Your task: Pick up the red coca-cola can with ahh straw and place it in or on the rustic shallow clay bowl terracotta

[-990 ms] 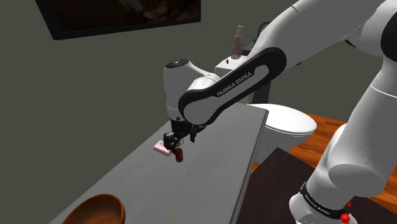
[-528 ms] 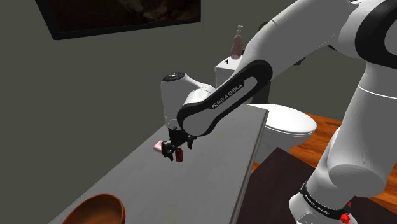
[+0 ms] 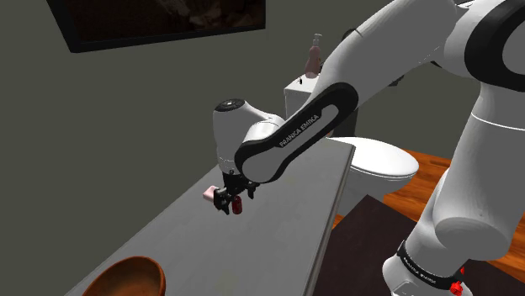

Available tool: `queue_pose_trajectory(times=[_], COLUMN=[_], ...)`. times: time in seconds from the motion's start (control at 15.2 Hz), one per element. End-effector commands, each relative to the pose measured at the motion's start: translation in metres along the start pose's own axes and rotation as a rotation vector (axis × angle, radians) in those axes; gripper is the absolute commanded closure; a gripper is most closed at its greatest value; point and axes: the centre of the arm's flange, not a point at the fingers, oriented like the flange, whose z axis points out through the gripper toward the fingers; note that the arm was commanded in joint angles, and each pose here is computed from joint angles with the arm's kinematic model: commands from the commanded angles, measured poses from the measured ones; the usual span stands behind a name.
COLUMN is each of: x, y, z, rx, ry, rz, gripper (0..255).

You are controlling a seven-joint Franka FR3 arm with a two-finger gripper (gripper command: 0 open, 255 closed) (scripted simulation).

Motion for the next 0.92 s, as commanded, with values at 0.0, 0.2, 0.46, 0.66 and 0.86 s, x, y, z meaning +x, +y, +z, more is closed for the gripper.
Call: queue_pose_trajectory(times=[0.0, 0.2, 0.46, 0.66, 0.86], x=[0.0, 0.0, 0.0, 0.0, 0.001], y=[0.0, 0.0, 0.0, 0.0, 0.0], z=[0.0, 0.0, 0.0, -0.005, -0.021], rx=[0.0, 0.0, 0.0, 0.0, 0.0], ry=[0.0, 0.0, 0.0, 0.0, 0.0], rz=[0.0, 0.0, 0.0, 0.0, 0.0], gripper=[255, 255, 255, 255, 255])
